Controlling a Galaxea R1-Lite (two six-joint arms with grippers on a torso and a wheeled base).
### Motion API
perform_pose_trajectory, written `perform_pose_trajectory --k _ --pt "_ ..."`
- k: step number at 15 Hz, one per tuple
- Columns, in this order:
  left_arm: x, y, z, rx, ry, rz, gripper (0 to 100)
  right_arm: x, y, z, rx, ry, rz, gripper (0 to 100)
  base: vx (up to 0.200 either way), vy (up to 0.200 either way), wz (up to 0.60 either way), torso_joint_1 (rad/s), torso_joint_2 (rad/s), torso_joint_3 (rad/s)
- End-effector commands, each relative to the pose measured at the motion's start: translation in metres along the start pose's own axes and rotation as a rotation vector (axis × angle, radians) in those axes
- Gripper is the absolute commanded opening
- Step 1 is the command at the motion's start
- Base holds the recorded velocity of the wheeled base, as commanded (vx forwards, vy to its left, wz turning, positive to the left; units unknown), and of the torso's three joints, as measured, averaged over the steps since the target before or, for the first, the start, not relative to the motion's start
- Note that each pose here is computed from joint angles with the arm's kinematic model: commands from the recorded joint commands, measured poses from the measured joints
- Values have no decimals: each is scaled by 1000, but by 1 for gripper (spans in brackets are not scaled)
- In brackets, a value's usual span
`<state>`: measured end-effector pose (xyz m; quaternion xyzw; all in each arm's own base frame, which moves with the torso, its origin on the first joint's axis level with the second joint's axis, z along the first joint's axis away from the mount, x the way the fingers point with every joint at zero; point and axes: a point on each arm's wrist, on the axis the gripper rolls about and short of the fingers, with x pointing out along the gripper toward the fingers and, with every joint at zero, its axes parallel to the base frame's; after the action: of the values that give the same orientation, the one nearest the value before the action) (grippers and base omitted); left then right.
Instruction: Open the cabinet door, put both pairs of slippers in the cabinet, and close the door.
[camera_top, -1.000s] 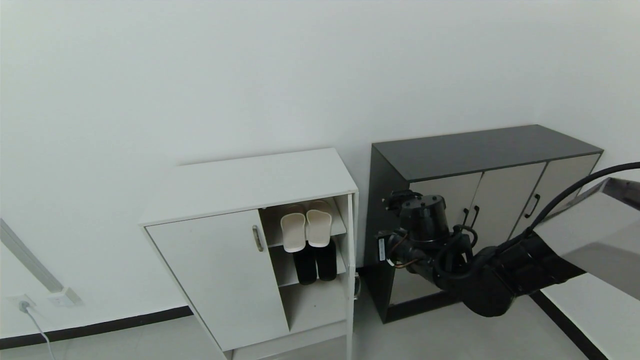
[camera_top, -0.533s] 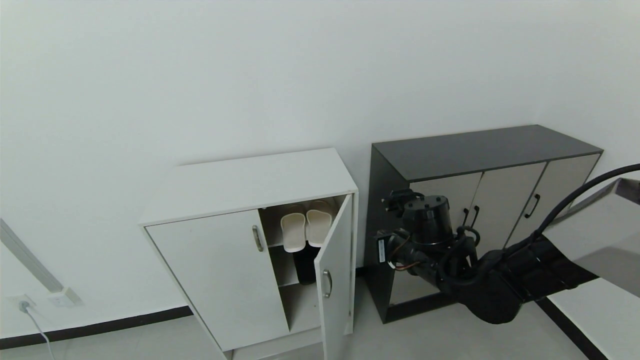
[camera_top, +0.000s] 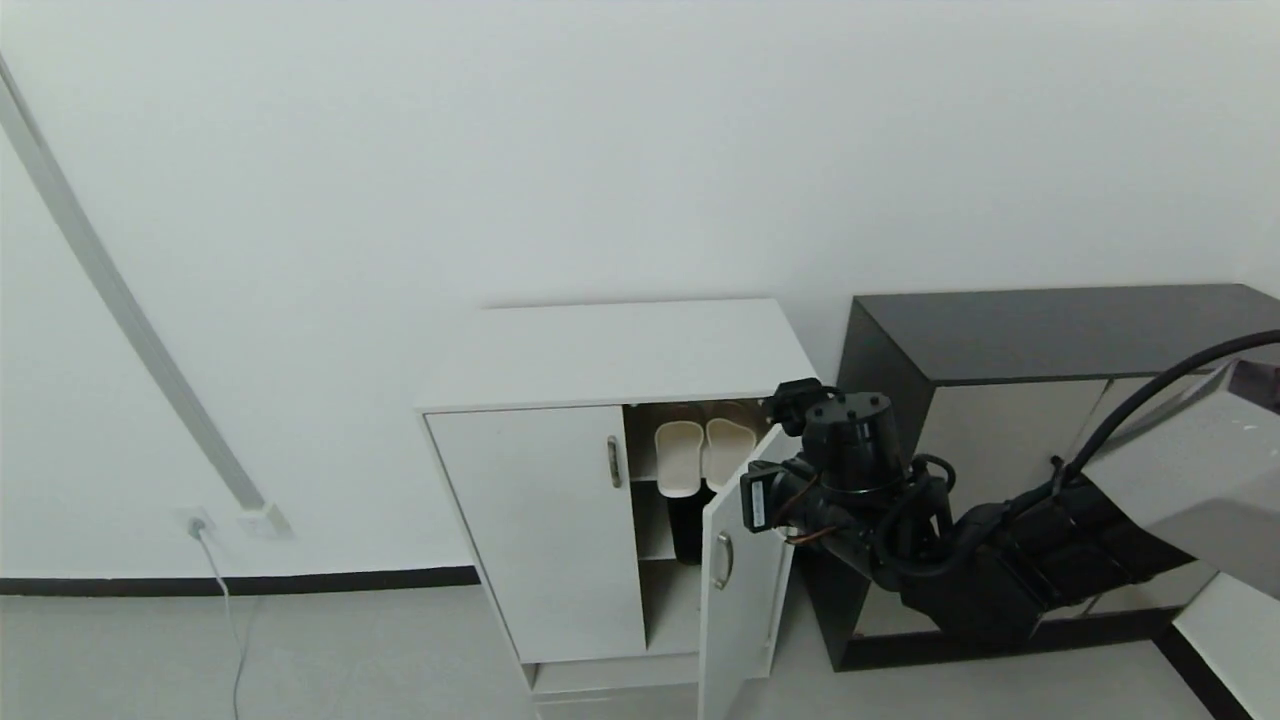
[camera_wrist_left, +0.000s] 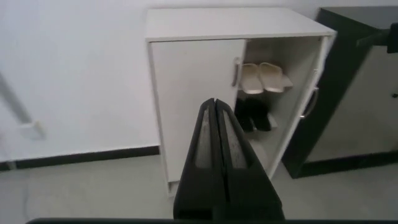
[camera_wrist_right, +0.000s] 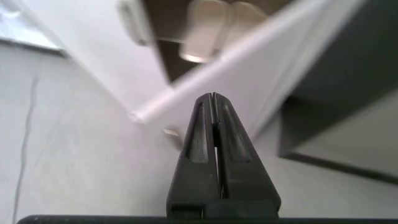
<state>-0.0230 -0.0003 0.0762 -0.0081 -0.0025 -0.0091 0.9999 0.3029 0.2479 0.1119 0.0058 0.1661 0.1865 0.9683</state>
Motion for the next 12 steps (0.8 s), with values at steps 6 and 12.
perform_pose_trajectory --k 6,12 --pt "0 0 0 -1 4 -2 0 -8 -8 -16 -35 30 -5 0 0 0 0 0 0 0" --pt "0 0 0 -1 4 -3 0 -33 -22 -62 -79 63 64 0 167 0 0 -2 -1 4"
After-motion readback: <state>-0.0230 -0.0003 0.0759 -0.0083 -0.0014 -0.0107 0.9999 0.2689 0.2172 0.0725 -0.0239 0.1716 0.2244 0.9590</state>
